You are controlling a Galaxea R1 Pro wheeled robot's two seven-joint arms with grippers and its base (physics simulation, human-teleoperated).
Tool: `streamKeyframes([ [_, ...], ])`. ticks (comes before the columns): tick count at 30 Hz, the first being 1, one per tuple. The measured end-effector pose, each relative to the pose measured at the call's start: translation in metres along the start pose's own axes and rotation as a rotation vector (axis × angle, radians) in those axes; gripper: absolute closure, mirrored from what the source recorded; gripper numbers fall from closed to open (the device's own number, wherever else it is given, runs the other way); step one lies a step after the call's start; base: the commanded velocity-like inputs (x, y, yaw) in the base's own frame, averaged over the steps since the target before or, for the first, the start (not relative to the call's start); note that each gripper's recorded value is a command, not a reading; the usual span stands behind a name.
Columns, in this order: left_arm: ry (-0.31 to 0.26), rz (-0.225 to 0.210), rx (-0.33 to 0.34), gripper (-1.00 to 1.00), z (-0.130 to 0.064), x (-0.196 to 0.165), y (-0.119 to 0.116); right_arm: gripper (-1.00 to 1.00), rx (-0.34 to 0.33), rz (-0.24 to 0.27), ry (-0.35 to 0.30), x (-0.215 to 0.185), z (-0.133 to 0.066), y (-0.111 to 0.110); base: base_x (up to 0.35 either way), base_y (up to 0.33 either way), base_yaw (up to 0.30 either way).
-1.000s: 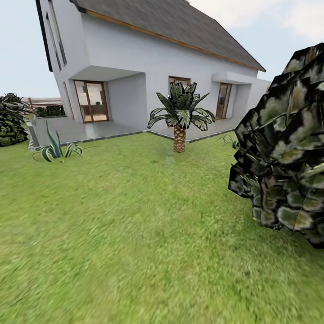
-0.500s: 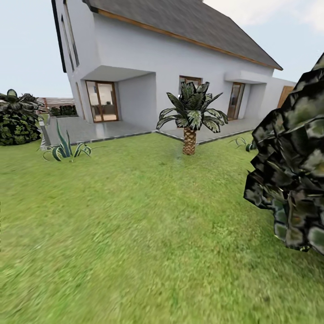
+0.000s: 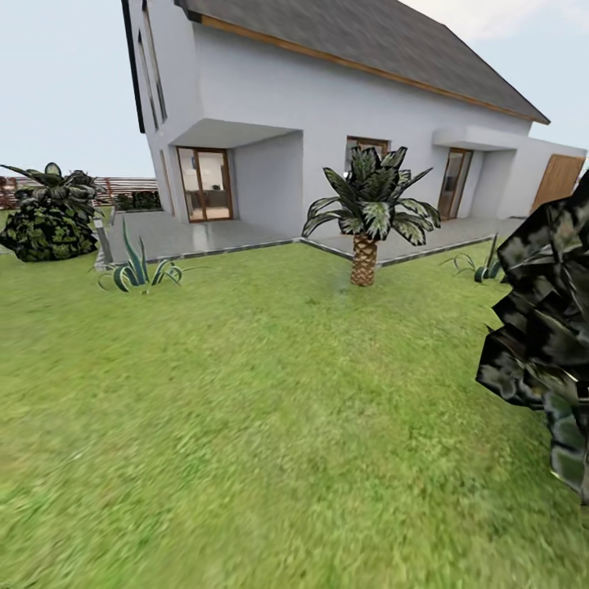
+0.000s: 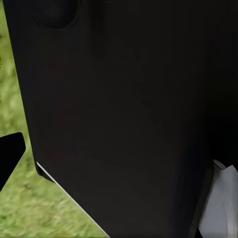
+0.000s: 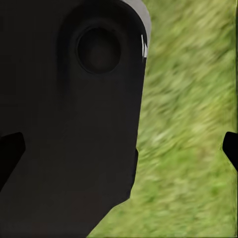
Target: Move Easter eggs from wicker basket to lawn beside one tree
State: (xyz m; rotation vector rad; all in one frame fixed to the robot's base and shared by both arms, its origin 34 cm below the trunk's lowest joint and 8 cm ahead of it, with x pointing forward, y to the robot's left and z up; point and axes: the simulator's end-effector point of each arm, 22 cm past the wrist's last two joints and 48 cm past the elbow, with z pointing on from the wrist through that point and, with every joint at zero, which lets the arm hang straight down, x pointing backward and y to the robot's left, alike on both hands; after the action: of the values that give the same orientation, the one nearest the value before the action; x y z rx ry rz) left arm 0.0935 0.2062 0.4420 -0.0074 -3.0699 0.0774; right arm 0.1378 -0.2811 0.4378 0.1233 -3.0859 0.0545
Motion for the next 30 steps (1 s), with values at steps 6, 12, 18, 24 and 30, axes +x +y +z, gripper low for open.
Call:
streamKeyframes([
  [6, 0.000, 0.000, 0.000, -1.00, 0.0000, -0.0002, 0.0000, -1.00, 0.000, -0.001, -0.001, -0.0005, 0.0000, -0.0007, 0.333, 0.000, 0.242],
  [12, 0.001, 0.000, 0.000, -1.00, 0.0000, 0.0004, 0.0000, -1.00, 0.000, -0.002, -0.001, -0.0004, 0.0000, -0.0009, 0.333, 0.000, 0.037],
  [18, 0.000, 0.000, 0.000, -1.00, 0.0000, -0.0001, 0.0000, -1.00, 0.000, -0.001, -0.001, -0.0004, 0.0000, -0.0010, 0.333, 0.000, 0.002],
  [24, -0.001, 0.000, 0.000, -1.00, 0.0000, -0.0006, 0.0001, -1.00, 0.000, -0.001, -0.001, -0.0004, 0.0000, -0.0010, 0.333, 0.000, 0.000],
  [30, -0.001, 0.000, 0.000, -1.00, 0.0000, -0.0006, 0.0002, -1.00, 0.000, -0.001, -0.001, -0.0004, 0.0000, -0.0010, 0.333, 0.000, 0.000],
])
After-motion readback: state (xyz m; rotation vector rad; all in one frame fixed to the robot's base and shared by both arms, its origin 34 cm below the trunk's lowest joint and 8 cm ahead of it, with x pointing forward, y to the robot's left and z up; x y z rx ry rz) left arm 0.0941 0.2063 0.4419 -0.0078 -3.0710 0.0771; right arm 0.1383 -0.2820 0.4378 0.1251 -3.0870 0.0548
